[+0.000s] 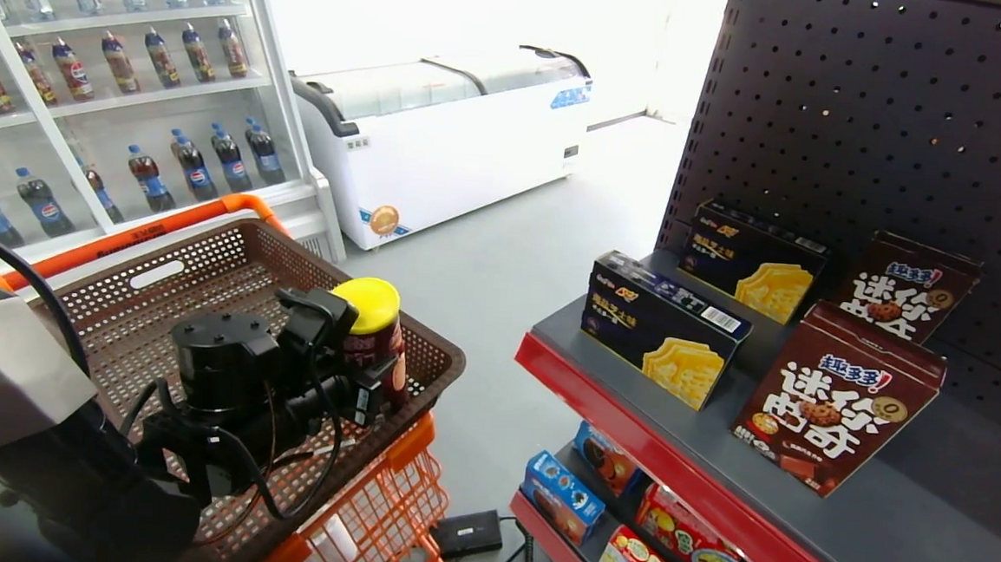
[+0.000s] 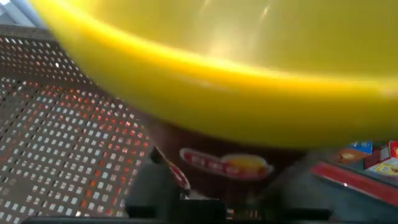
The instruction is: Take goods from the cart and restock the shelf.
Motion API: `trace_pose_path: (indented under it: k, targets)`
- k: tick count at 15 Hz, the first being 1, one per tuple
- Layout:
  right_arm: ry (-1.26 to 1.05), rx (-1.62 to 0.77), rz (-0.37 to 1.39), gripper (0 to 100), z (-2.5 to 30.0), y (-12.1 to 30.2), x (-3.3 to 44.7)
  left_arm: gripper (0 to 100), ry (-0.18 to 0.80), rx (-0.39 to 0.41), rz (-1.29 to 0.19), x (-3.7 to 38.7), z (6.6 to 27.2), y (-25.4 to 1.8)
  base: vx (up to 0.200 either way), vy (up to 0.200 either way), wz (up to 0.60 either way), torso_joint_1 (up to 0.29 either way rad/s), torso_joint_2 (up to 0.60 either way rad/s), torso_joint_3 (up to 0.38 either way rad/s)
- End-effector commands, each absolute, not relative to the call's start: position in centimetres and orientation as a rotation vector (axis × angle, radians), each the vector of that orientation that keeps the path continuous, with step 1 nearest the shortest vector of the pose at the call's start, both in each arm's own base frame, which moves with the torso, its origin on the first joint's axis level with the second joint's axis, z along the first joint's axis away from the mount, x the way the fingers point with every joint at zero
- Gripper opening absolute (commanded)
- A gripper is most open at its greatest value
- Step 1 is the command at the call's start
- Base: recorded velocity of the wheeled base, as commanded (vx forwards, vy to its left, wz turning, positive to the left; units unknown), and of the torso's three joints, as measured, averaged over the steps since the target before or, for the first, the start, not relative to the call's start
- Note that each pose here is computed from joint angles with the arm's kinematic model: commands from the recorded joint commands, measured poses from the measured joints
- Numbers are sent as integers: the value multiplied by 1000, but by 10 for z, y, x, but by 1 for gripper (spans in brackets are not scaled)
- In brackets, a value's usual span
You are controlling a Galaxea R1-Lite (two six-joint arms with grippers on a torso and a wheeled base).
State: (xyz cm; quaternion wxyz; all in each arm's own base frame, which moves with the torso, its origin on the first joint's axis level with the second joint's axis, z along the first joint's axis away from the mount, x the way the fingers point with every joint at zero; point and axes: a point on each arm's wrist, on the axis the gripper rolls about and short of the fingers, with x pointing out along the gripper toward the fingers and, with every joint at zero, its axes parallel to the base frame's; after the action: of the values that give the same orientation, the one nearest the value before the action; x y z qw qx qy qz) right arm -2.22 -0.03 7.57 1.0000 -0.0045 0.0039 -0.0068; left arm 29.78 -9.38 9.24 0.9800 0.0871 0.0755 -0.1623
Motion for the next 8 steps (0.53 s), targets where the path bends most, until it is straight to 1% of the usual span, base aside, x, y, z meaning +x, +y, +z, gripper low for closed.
trace_pose_path:
  k: [1, 2, 5, 6, 8]
  targets:
    - [9, -9, -14, 100, 76, 0, -22, 0, 94, 168, -335, 293, 111, -95, 0, 0, 0, 0, 0, 0]
    - [9, -9, -14, 100, 76, 0, -22, 0, 70, 163, -345, 291, 121, -96, 0, 0, 0, 0, 0, 0]
    - [9, -9, -14, 100, 76, 0, -22, 0, 84, 168, -380, 282, 146, -93, 0, 0, 0, 0, 0, 0]
    - [9, -9, -14, 100, 76, 0, -22, 0, 78, 164, -423, 274, 164, -91, 0, 0, 0, 0, 0, 0]
    - [9, -9, -14, 100, 76, 0, -22, 0, 91, 162, -504, 257, 184, -89, 0, 0, 0, 0, 0, 0]
